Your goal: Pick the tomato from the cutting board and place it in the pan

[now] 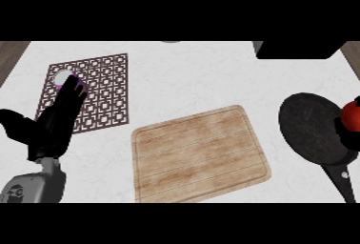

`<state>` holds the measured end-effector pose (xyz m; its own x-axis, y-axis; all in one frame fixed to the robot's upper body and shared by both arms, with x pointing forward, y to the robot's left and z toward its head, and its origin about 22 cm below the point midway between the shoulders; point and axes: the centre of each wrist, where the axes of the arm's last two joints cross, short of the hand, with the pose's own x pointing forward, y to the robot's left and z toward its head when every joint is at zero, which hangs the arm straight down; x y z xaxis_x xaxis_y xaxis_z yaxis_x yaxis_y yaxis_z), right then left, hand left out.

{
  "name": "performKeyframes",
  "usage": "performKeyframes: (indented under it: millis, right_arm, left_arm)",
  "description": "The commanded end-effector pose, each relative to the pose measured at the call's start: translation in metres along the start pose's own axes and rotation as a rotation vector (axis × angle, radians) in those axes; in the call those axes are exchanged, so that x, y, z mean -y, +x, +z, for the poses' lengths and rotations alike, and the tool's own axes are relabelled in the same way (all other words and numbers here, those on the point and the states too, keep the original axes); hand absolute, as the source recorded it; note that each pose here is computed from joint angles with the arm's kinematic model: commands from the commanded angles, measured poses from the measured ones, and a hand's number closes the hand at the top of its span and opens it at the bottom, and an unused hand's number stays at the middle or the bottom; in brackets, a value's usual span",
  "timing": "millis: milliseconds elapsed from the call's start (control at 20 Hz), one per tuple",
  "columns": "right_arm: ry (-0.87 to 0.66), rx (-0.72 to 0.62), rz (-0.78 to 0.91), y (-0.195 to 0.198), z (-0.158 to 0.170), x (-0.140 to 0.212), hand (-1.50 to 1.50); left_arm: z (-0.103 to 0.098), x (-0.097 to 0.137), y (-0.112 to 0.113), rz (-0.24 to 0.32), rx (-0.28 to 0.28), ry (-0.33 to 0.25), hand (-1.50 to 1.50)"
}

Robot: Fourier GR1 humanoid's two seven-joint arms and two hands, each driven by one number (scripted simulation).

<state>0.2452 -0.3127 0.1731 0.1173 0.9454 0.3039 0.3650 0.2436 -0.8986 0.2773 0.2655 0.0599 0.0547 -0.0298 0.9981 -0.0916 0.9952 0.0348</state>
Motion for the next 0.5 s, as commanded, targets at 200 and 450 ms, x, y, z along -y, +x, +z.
performKeyframes:
  millis: [200, 450]
  right_arm:
    - [0.072, 0.043, -0.067, -0.056, -0.042, -0.058, 1.50]
    - [0.119, 0.050, -0.042, -0.079, -0.065, -0.098, 1.50]
  left_arm:
    - [0.006, 0.004, -0.007, -0.007, 0.002, -0.022, 0.00]
    - [0.006, -0.004, 0.018, -0.004, 0.004, -0.032, 0.00]
